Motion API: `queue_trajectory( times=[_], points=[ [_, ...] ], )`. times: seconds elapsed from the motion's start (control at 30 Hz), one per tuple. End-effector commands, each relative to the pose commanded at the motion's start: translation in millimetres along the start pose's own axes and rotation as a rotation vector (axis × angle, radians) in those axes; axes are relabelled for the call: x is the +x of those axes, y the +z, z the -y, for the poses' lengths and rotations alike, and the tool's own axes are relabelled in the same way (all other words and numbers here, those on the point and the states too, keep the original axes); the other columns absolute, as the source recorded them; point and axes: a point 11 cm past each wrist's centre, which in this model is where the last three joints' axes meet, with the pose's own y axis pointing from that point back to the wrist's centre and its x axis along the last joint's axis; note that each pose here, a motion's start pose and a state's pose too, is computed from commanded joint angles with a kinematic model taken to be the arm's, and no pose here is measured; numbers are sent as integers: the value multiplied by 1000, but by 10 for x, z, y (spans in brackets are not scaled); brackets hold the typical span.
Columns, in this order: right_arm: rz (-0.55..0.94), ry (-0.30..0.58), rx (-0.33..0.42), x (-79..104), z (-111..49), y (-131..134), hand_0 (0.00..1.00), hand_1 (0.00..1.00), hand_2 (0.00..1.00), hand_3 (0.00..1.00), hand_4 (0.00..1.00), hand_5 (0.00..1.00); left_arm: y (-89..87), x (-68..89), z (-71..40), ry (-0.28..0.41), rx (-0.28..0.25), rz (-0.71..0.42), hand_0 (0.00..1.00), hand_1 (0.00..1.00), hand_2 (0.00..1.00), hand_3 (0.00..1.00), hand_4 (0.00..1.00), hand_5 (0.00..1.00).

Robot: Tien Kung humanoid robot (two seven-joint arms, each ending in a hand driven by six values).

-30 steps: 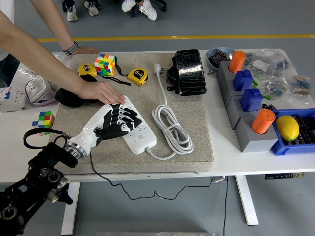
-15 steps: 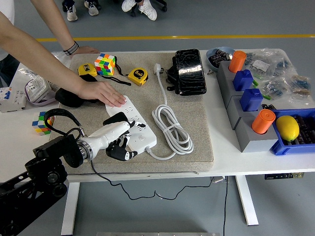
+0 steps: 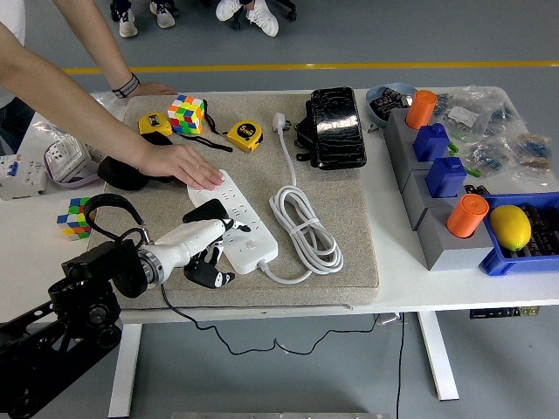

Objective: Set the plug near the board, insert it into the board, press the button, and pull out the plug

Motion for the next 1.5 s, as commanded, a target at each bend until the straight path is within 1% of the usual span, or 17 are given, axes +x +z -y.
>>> queue_trajectory(
  times=[0.13, 0.53, 0.7, 0.87, 0.97, 1.5],
  points=[
    [-2, -3, 1, -12, 0, -6, 549, 573, 533, 505, 814, 361, 15, -7, 8, -1, -6, 2, 57, 74, 152, 858, 772, 2],
    [-7, -4, 4, -21, 1, -16, 549, 572, 533, 505, 814, 361, -74, -85, 69, -26, 31, 10, 57, 74, 152, 854, 777, 2],
    [-10, -4, 4, -20, 1, -19, 549, 572, 533, 505, 813, 360, -87, -99, 72, -33, 31, 4, 57, 73, 151, 852, 775, 2],
    [-9, -6, 4, -28, 1, -21, 549, 572, 532, 505, 813, 360, -43, -94, 68, -30, 9, -6, 57, 75, 152, 851, 779, 2],
    [-10, -7, 6, -35, 1, -25, 549, 572, 532, 505, 813, 360, -43, -93, 73, -29, 9, -7, 57, 75, 152, 851, 779, 2],
    [-12, -10, 9, -48, 1, -35, 551, 571, 533, 505, 813, 360, -114, -179, 108, -49, 35, 0, 58, 76, 153, 845, 783, 2]
  ],
)
